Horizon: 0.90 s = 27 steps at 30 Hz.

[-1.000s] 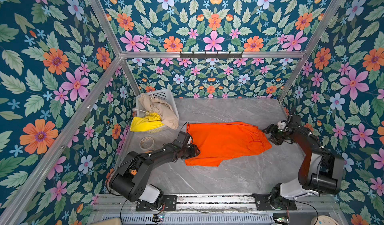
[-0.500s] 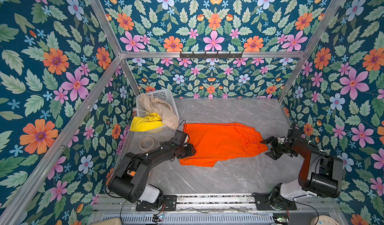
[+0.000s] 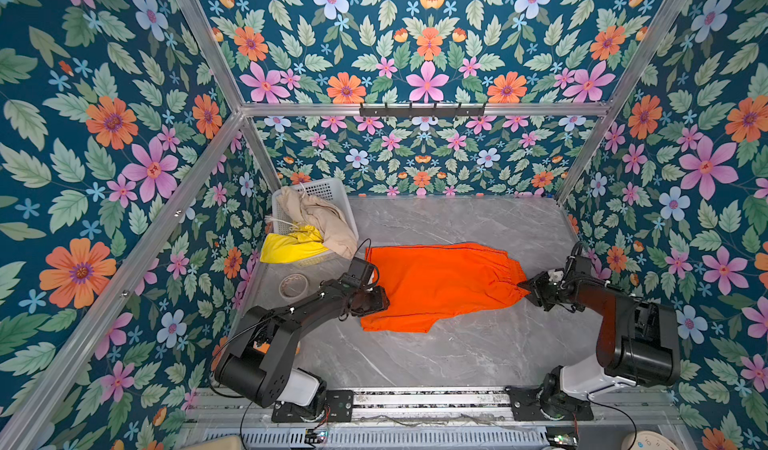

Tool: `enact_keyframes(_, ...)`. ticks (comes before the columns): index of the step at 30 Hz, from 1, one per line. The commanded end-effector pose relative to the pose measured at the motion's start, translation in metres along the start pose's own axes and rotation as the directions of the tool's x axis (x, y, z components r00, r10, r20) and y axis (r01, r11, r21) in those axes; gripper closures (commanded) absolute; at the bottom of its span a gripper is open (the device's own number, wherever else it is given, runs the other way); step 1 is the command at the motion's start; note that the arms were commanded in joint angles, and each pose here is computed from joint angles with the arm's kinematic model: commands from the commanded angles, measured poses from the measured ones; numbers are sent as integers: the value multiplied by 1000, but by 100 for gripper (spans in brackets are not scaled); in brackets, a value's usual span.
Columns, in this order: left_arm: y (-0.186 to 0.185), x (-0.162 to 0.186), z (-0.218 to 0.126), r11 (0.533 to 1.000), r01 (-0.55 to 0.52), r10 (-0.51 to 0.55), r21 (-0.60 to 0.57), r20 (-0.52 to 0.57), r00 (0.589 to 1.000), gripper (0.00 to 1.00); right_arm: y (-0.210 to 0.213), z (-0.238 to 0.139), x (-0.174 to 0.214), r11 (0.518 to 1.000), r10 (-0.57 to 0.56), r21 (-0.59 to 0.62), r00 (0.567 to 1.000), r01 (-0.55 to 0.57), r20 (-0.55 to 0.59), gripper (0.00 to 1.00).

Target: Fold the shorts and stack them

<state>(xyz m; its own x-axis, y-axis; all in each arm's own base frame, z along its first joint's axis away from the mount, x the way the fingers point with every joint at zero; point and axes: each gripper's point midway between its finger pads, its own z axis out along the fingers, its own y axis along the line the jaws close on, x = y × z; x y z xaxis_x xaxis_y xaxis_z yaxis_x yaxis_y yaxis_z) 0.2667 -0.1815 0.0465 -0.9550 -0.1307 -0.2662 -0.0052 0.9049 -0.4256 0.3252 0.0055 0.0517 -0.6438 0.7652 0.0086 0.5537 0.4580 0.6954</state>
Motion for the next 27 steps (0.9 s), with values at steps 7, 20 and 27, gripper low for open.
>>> enact_keyframes(7, -110, -59, -54, 893, -444, 415, 80, 237, 878, 38, 47, -17, 35, 994, -106, 20, 993, 106, 47, 71)
enact_keyframes(20, -305, -4, 7, 301, -948, 812, 101, 493, 311, 25, 71, -37, 70, 997, -74, 4, 996, 74, 41, 70)
enact_keyframes(27, -341, 6, 30, 236, -968, 766, 87, 596, 240, 21, 69, -44, 78, 998, -62, -6, 998, 62, 28, 69)
